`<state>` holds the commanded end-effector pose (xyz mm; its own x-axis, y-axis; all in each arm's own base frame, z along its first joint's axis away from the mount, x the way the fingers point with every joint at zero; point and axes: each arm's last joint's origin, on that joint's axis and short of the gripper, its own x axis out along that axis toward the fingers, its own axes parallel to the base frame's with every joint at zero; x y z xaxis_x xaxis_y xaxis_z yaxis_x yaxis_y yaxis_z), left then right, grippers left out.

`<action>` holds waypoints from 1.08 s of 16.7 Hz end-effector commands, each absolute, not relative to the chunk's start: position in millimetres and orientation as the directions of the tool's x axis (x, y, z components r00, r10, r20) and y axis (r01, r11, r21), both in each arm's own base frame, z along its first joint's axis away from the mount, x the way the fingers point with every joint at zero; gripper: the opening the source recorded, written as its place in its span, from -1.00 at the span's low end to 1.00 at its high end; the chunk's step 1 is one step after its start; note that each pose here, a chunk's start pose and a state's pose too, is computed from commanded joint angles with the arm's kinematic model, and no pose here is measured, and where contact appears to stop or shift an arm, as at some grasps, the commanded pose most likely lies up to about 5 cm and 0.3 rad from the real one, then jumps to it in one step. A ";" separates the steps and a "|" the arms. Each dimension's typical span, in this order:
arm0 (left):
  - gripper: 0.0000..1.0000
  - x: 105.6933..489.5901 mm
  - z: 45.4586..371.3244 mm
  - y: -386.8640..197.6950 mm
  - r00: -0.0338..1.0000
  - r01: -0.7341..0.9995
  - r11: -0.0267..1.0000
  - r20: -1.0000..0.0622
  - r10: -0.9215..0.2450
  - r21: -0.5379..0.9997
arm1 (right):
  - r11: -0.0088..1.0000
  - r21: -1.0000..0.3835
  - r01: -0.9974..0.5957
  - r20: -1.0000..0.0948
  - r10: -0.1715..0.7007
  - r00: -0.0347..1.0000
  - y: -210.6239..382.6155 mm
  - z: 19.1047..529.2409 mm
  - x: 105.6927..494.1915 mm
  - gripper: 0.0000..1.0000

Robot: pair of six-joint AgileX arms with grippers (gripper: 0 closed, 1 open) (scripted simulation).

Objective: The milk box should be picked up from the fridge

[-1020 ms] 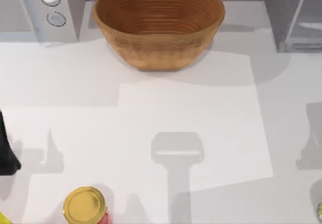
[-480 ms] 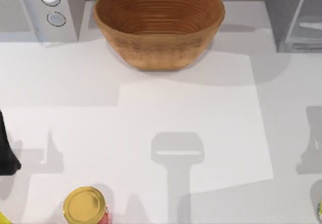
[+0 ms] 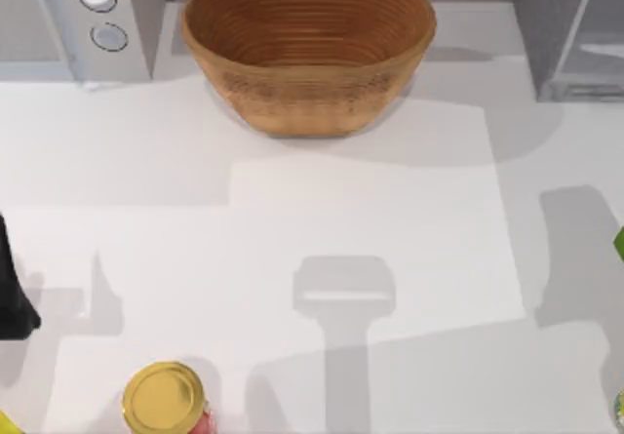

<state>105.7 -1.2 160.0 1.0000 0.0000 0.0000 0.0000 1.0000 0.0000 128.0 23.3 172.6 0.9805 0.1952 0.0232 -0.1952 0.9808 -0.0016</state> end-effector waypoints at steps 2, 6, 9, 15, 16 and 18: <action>1.00 105.7 160.0 -1.2 1.000 0.000 1.000 0.000 0.000 0.000 | 0.962 -0.002 -0.273 0.018 0.273 0.962 36.6 172.0 138.3 -1.00; 1.00 105.7 160.0 -1.2 1.000 0.000 1.000 0.000 0.000 0.000 | 0.903 0.003 -0.430 -0.009 0.430 0.903 69.4 160.5 154.4 -1.00; 1.00 105.7 160.0 -1.2 1.000 0.000 1.000 0.000 0.000 0.000 | 0.846 0.006 -0.533 -0.020 0.533 0.846 94.2 148.8 158.8 -1.00; 1.00 105.7 160.0 -1.2 1.000 0.000 1.000 0.000 0.000 0.000 | 0.744 0.003 -0.668 -0.006 0.668 0.744 130.8 129.7 156.1 -1.00; 1.00 105.7 160.0 -1.2 1.000 0.000 1.000 0.000 0.000 0.000 | 0.734 0.002 -0.679 -0.002 0.679 0.734 134.1 127.9 155.4 -1.00; 1.00 105.7 160.0 -1.2 1.000 0.000 1.000 0.000 0.000 0.000 | 0.723 0.001 -0.691 0.001 0.691 0.723 137.3 126.2 154.4 -1.00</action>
<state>105.7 -1.2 160.0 1.0000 0.0000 0.0000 0.0000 1.0000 0.0000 154.4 137.3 126.2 0.7233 0.6906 0.0013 -0.6906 0.7233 0.0005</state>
